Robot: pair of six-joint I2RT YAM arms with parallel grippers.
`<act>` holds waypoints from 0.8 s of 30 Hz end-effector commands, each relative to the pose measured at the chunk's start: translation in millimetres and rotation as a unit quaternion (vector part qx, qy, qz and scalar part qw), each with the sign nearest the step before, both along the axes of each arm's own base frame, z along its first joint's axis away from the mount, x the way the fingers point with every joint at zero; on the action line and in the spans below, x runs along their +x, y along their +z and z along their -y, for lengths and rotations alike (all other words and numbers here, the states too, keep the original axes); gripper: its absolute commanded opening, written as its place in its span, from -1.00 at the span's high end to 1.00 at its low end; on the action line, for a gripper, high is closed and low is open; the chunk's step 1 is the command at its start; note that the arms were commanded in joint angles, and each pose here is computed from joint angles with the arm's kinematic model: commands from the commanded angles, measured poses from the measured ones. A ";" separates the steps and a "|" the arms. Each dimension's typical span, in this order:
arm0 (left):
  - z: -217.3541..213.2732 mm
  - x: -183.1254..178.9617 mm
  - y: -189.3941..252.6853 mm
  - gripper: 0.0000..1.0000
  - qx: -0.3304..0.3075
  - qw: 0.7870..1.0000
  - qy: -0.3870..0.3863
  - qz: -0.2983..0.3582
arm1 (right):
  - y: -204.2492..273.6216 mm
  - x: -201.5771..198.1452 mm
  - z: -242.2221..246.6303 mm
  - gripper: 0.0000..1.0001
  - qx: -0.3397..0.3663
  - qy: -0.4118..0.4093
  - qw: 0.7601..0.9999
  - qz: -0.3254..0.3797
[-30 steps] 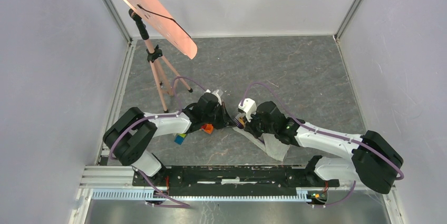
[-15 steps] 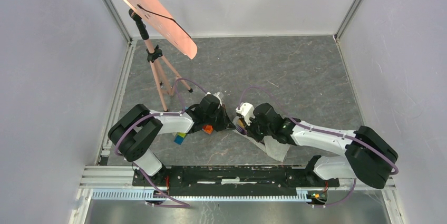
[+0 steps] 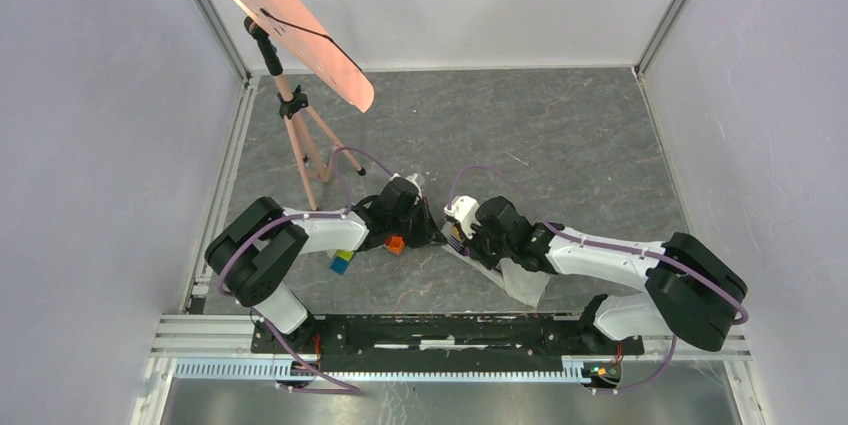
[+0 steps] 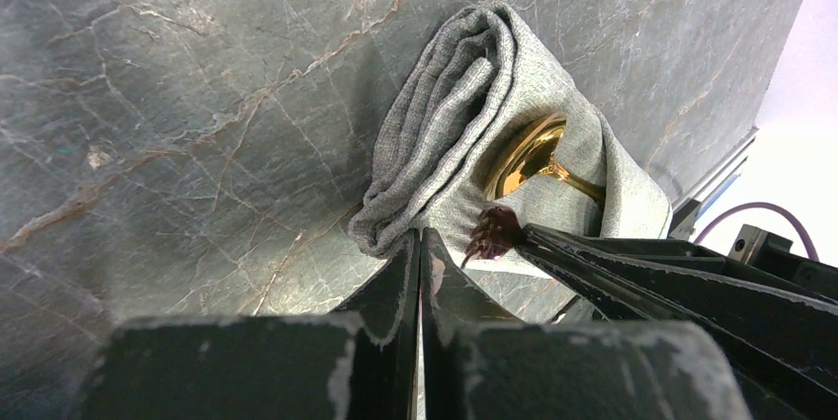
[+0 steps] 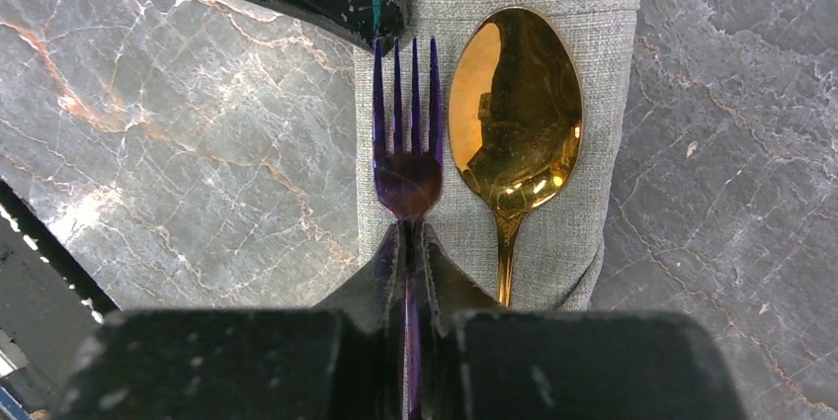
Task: Fold the napkin into a case and place the utensils inside
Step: Stuff the fork into the folded napkin, then reset both arms
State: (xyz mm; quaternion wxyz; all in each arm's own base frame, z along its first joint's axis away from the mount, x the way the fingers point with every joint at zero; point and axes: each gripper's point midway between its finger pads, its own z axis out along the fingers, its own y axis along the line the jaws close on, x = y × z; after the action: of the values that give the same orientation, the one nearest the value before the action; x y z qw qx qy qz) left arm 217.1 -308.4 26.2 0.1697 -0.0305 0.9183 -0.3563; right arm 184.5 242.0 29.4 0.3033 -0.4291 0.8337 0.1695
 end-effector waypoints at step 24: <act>-32.6 -62.5 197.3 -0.19 -0.181 0.971 -0.052 0.150 | 233.8 18.8 54.7 -0.96 0.138 -0.141 0.962 0.190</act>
State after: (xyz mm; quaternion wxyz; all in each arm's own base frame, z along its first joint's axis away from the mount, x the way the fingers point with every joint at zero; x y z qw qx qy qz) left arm 187.9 -293.2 191.3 0.2712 0.0259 0.8346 -0.4789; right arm 197.0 228.1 231.6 0.4977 -0.3405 0.7679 0.2163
